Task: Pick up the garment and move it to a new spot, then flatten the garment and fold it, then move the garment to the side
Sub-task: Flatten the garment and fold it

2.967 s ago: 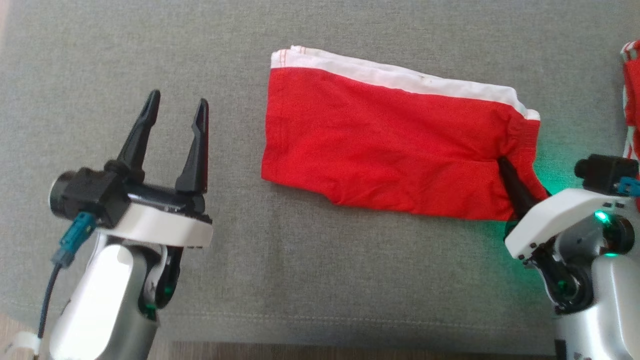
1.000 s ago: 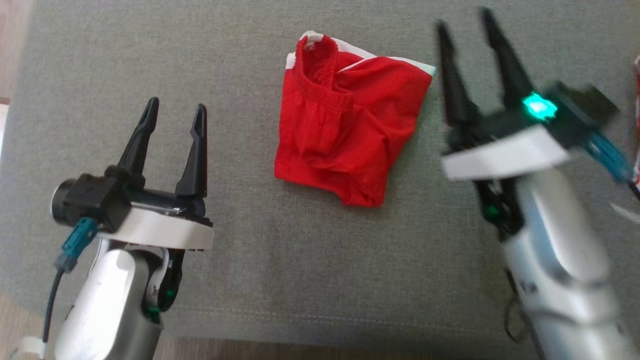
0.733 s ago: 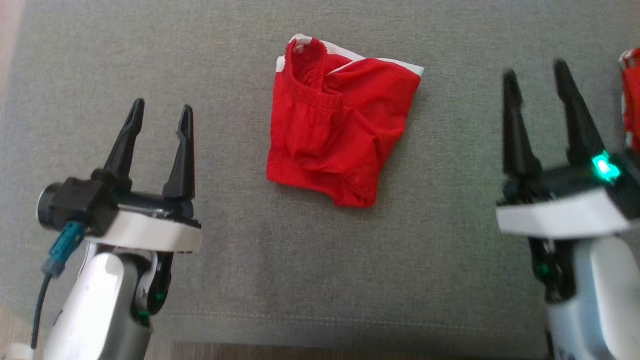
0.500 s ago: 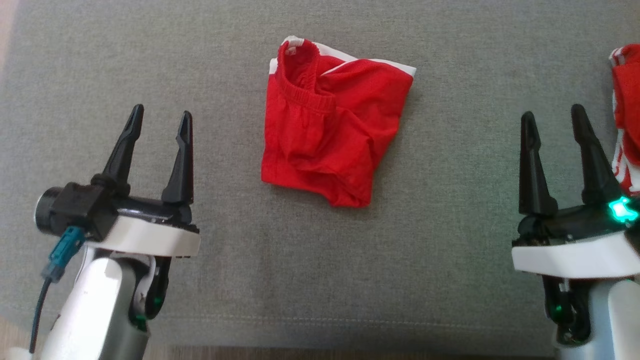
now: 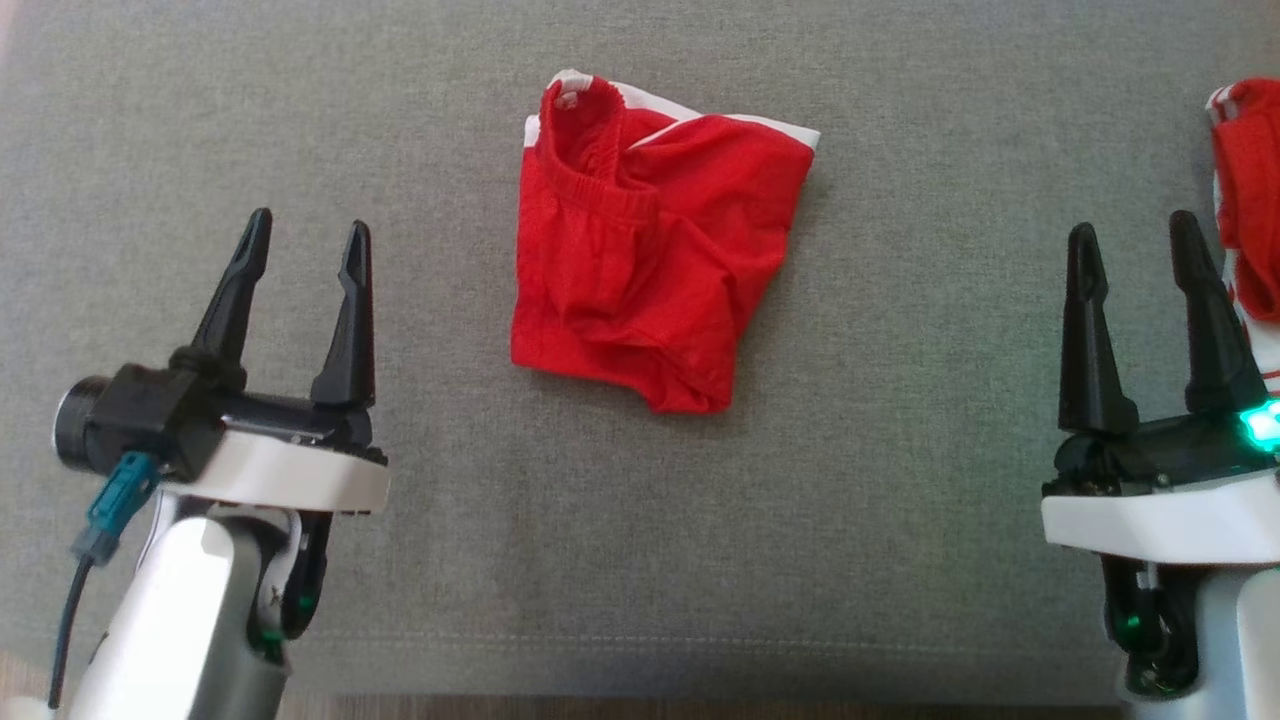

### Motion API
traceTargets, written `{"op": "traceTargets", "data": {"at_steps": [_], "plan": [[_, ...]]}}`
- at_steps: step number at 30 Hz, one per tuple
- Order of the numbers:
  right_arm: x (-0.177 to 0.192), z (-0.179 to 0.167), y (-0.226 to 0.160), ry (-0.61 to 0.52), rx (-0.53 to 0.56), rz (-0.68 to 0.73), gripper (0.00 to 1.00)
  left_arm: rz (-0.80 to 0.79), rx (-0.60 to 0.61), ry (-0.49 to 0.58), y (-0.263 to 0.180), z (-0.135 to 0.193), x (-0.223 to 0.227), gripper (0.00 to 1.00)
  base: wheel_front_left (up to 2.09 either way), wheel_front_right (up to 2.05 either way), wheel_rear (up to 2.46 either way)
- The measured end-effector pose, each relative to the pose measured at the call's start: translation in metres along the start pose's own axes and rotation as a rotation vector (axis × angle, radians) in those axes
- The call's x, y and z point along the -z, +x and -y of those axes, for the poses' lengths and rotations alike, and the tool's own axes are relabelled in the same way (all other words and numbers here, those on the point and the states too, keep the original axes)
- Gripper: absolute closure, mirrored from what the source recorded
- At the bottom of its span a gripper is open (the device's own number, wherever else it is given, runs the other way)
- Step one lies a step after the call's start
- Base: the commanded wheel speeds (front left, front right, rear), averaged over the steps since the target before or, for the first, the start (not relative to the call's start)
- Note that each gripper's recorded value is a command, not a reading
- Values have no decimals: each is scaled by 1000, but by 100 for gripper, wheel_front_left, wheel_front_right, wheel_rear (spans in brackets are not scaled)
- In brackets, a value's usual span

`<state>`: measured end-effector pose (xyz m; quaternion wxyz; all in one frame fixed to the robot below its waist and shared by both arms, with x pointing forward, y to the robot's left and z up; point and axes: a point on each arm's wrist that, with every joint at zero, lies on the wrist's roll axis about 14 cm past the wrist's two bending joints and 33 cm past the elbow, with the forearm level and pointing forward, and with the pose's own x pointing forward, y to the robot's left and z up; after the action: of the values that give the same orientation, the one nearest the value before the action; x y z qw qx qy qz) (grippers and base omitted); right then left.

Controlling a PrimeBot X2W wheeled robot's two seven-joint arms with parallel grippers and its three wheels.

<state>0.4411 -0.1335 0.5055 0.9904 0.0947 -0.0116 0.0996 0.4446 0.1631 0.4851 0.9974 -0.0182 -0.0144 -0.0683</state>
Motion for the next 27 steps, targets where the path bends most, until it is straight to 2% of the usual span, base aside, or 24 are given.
{"op": "traceTargets", "data": {"at_steps": [3,4,5,6,12,15,20,27], "plan": [[1,1,0,0,3,-2,0,-1,3,0,1,1,1,0,0,0,0],[1,1,0,-1,4,-3,18,0,4,0,1,1,0,0,0,0,0],[1,1,0,0,4,-3,53,1,5,0,1,1,0,0,0,0,0],[2,2,0,5,5,-6,100,3,6,0,1,1,0,0,0,0,0],[25,-11,3,35,-31,-88,100,2,-2,0,0,-1,-1,0,0,0,0],[43,-41,17,80,-121,-136,100,2,-14,2,-3,-5,-2,0,0,0,0],[76,-112,39,178,-327,-236,100,-9,-40,4,-10,-11,1,0,0,0,0],[108,-159,48,202,-473,-348,100,-11,-46,-5,-13,-11,0,0,0,0,0]]}}
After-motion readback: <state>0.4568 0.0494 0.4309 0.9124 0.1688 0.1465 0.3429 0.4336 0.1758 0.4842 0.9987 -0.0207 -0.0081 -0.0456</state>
